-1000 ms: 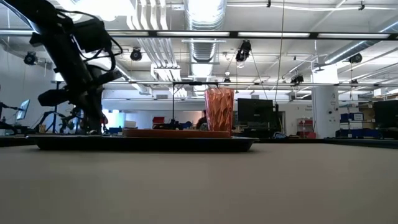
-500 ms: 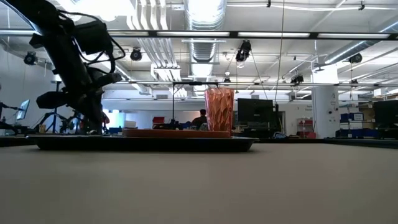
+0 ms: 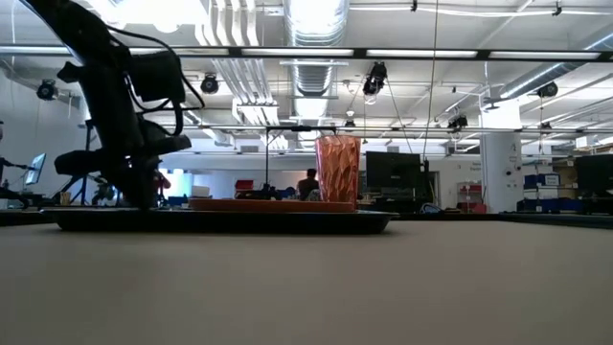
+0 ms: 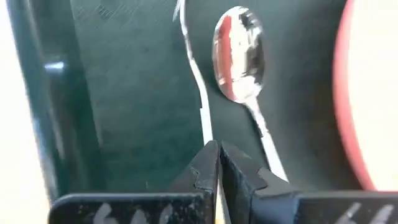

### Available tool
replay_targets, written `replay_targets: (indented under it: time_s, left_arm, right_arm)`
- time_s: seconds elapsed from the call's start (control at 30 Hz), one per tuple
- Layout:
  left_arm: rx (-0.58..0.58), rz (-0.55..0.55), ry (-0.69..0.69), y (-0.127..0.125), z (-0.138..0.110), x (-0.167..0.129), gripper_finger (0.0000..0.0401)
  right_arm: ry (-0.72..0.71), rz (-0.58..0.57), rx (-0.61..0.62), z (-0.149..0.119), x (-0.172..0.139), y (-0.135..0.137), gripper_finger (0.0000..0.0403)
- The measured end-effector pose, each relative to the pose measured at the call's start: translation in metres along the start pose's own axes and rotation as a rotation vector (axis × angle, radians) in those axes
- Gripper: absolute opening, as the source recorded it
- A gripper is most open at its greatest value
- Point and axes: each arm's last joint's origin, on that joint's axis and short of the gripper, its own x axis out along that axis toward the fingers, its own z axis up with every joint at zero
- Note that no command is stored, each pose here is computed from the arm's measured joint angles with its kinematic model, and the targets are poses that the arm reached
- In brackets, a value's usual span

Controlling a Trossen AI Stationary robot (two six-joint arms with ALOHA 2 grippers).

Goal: Pick and place plate/cup/fork/spoon on tray
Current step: Put the orange fork beside the orange spoon on the black tray, then adjust the orange spoon on the black tray

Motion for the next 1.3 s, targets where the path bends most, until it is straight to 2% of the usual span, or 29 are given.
replay_targets:
  time_s: [0.23,0.4,0.7,0.87,1.0,1.17,1.3]
  left_arm:
    - [0.01,0.168,0.092,0.015,-0.008,-0.003,0.0]
    - [0.003,0.142,0.052,0.012,-0.003,-0.014,0.0]
    - [0.034,-0.021,-0.117,-0.015,0.022,-0.047,0.0]
    - [0.058,-0.04,-0.062,-0.024,0.017,-0.036,0.0]
    - [0.058,-0.008,0.003,-0.031,0.005,-0.022,0.0]
    - [0.063,-0.074,0.028,-0.05,-0.005,-0.006,0.0]
    - [0.068,-0.079,0.06,-0.059,-0.012,0.008,0.0]
  right_arm:
    - [0.0,0.0,0.002,0.0,0.0,0.0,0.0066]
    - [0.0,0.0,0.0,0.0,0.0,0.0,0.0066]
    - [0.001,0.0,-0.004,0.0,0.0,0.0,0.0066]
    - [0.001,-0.001,-0.001,0.0,0.0,0.0,0.0066]
    - [0.001,-0.001,0.008,0.0,0.0,0.0,0.0066]
    - [0.001,-0.001,0.008,0.0,0.0,0.0,0.0066]
    - [0.001,-0.001,0.008,0.0,0.0,0.0,0.0066]
